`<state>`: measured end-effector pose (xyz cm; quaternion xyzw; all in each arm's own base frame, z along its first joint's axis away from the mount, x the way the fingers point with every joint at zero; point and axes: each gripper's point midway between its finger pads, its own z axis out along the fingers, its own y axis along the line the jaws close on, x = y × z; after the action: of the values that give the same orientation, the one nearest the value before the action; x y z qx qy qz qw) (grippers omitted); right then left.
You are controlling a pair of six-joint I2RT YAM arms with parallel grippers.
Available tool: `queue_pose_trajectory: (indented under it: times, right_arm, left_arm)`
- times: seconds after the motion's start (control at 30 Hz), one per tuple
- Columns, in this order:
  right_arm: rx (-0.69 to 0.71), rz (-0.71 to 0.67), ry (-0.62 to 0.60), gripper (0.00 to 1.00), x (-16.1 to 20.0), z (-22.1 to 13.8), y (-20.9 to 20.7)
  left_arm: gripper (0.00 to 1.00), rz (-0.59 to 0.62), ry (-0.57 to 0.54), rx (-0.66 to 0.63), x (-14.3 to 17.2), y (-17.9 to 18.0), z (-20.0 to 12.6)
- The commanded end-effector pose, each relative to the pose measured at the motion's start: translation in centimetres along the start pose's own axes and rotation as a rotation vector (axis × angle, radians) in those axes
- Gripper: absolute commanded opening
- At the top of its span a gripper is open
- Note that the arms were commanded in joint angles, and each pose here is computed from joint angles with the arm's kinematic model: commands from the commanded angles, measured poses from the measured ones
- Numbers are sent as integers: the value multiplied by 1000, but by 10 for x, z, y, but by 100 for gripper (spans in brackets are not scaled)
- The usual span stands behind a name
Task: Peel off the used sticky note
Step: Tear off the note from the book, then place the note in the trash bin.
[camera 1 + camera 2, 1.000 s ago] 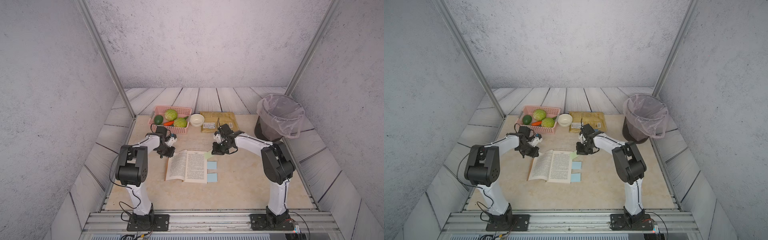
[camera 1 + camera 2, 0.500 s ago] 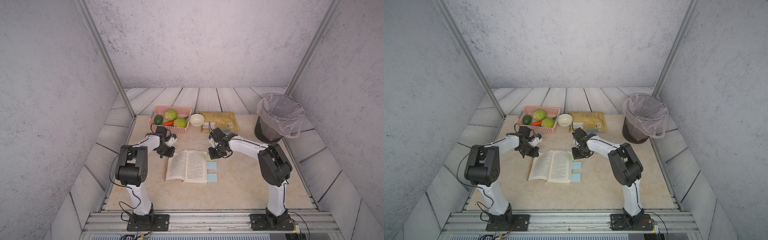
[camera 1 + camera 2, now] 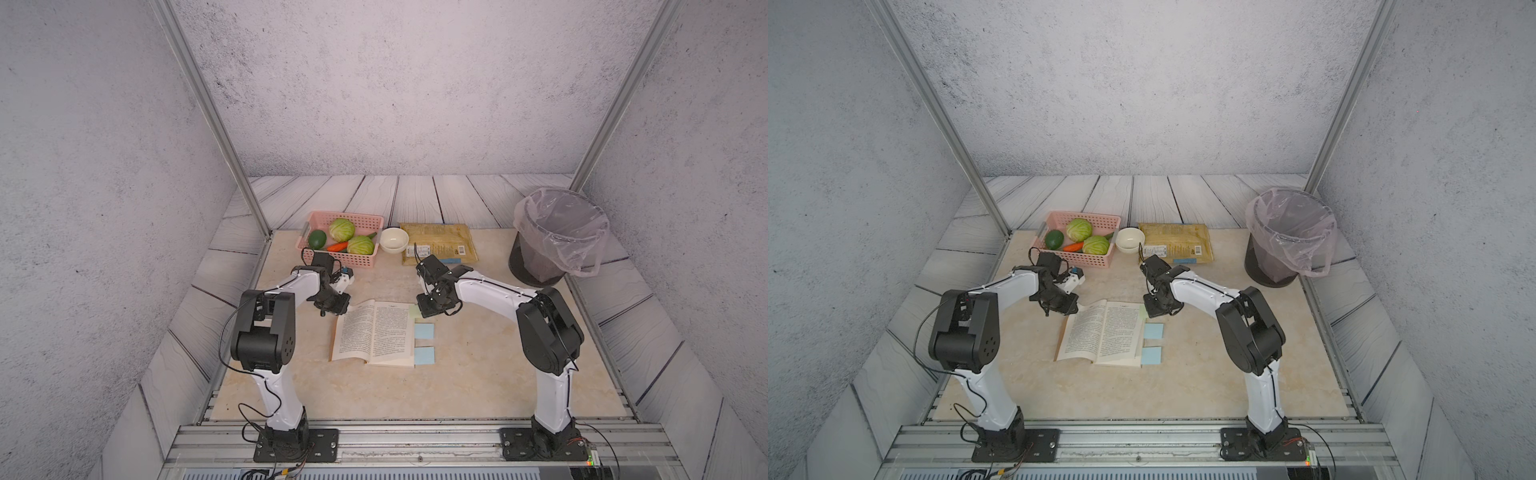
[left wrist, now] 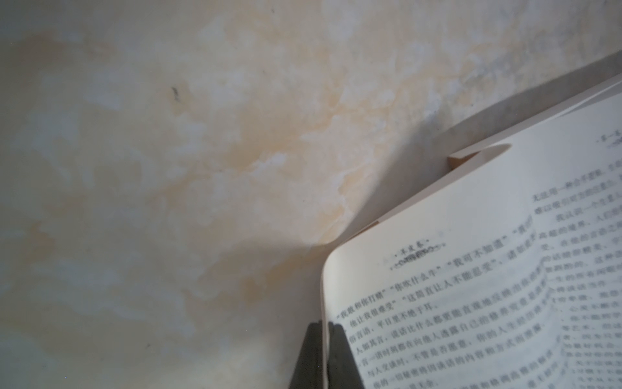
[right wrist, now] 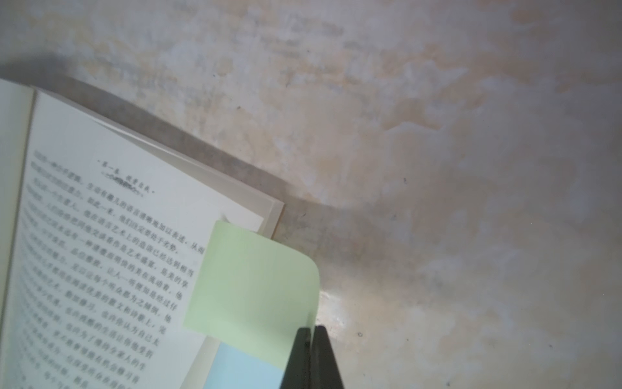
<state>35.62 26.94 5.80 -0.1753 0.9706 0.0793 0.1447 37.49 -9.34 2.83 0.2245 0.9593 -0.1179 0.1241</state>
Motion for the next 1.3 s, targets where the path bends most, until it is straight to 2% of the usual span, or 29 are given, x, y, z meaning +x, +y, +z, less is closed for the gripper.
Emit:
queue_pose_trajectory:
  times: [0.0,0.8,1.03,1.17,1.27]
  right_arm:
    - [29,37,-36,0,-9,-19,-13]
    - [-13,163,-87,0,-9,-26,-45]
    - [-61,198,-173,0,-17,-80,-51]
    - [-166,289,-225,0,-23,-126,-68]
    - [-170,324,-289,0,-32,-167,-88]
  left_arm:
    - [0,-21,42,-11,12,4,5]
    - [0,-17,41,-8,12,4,5]
    - [0,-16,39,-1,13,2,4]
    - [0,-18,40,2,13,2,5]
    - [0,-19,41,2,13,2,5]
